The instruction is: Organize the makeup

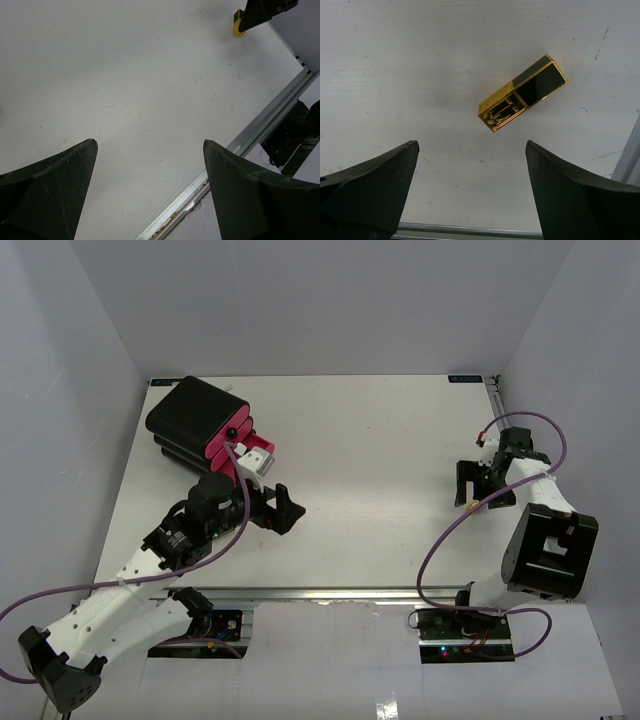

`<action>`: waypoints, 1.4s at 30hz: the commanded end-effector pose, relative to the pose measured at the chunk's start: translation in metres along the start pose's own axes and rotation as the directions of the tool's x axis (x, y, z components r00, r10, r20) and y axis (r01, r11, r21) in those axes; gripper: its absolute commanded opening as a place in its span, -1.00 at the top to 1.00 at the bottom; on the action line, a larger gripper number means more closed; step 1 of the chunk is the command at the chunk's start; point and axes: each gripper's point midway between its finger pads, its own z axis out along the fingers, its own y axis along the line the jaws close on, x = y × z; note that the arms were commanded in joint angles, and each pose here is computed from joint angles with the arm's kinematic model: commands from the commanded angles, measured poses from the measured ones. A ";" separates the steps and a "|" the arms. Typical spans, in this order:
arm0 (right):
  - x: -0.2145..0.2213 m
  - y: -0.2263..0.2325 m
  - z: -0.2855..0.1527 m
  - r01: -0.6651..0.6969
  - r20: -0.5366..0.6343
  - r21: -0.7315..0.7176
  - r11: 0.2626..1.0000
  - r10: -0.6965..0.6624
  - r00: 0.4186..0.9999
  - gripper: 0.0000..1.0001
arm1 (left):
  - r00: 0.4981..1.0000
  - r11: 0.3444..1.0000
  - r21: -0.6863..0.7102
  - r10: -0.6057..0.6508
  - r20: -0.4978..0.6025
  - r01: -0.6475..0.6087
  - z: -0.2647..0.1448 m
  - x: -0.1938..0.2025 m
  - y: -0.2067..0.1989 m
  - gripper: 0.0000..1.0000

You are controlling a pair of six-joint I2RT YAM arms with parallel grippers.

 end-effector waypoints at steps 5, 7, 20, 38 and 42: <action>-0.008 -0.023 0.027 -0.296 -0.006 0.077 0.952 0.297 0.955 -0.95 | 0.996 1.000 -0.001 0.011 0.083 -0.011 -0.016 -0.014 -0.001 -0.96; -0.017 -0.029 0.033 -0.321 0.002 0.097 0.942 0.323 0.947 -0.98 | 0.996 1.000 -0.008 0.010 0.087 -0.009 -0.016 -0.014 0.000 -0.96; -0.020 -0.055 0.044 -0.385 0.080 0.197 0.902 0.377 0.923 -0.47 | 0.997 0.998 -0.058 0.012 0.079 -0.007 -0.012 -0.011 0.011 -0.96; -0.046 -0.024 0.033 -0.204 0.165 0.031 0.978 0.197 0.967 0.63 | 0.996 0.997 -0.079 0.011 0.093 -0.004 -0.014 -0.014 0.015 -0.96; -0.069 0.016 0.020 0.013 0.238 -0.033 0.999 -0.004 0.971 0.67 | 0.992 0.993 -0.116 0.014 0.126 0.001 -0.019 -0.020 0.021 -0.96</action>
